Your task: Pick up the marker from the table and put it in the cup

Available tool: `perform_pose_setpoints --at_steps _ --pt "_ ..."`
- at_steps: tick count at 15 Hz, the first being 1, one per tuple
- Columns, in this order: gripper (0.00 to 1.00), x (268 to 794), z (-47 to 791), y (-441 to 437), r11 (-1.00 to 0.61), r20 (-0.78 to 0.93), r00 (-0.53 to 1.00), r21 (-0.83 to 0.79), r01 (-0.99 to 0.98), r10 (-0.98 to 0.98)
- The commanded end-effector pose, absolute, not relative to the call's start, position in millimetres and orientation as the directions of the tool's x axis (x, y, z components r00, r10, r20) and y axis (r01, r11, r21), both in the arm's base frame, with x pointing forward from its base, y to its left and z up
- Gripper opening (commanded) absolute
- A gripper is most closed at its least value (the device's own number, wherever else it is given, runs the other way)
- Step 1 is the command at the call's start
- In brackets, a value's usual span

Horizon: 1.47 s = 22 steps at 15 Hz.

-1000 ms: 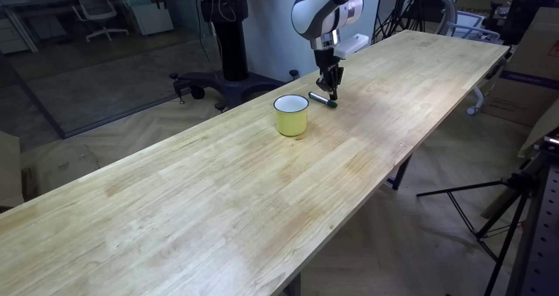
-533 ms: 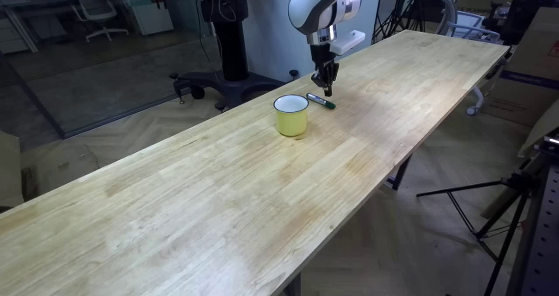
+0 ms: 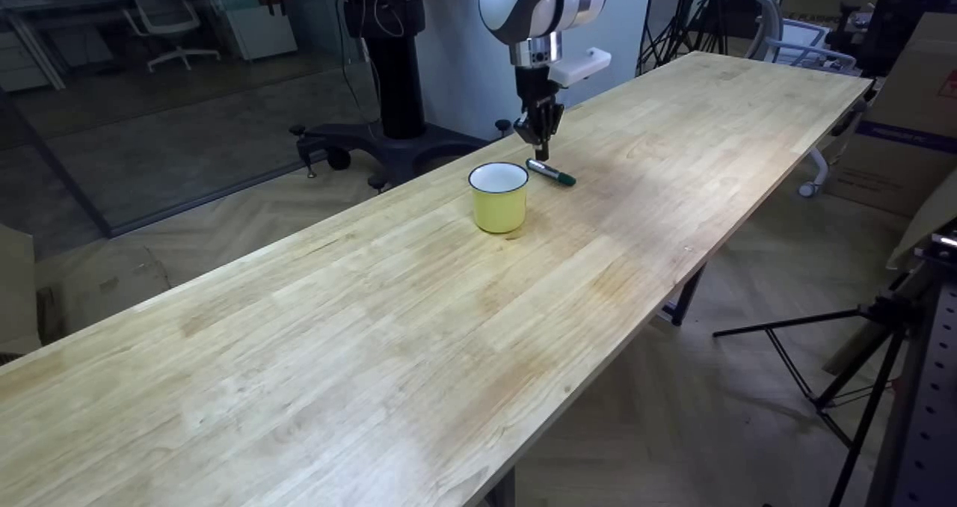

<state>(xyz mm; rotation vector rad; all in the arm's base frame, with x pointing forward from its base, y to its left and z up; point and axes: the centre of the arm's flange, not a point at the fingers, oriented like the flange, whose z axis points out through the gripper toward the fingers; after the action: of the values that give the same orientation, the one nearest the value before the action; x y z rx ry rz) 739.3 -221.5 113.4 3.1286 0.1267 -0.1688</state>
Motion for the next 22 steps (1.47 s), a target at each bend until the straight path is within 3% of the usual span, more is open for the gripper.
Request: perform_pose_setpoints --at_steps 1,10,12,14,15,16,17,22 --pt "0.32 739 134 -219 -0.998 -0.086 0.994 -0.022 0.062 0.064" --pt "0.93 733 123 -239 -0.999 -0.11 0.994 -0.052 0.015 0.021" --pt "1.0 730 114 -247 -0.998 -0.134 0.991 -0.064 0.007 0.016" --pt "1.0 728 106 -253 -0.997 -0.153 0.988 -0.072 -0.002 0.009" --pt "0.92 727 103 -255 -0.997 -0.159 0.987 -0.074 -0.007 0.005" --pt "0.75 725 100 -256 -0.997 -0.163 0.987 -0.072 -0.009 0.003" --pt "0.73 725 98 -256 -0.998 -0.169 0.986 -0.063 -0.012 -0.001" --pt "0.37 726 93 -252 -0.999 -0.188 0.982 -0.051 -0.012 -0.002"
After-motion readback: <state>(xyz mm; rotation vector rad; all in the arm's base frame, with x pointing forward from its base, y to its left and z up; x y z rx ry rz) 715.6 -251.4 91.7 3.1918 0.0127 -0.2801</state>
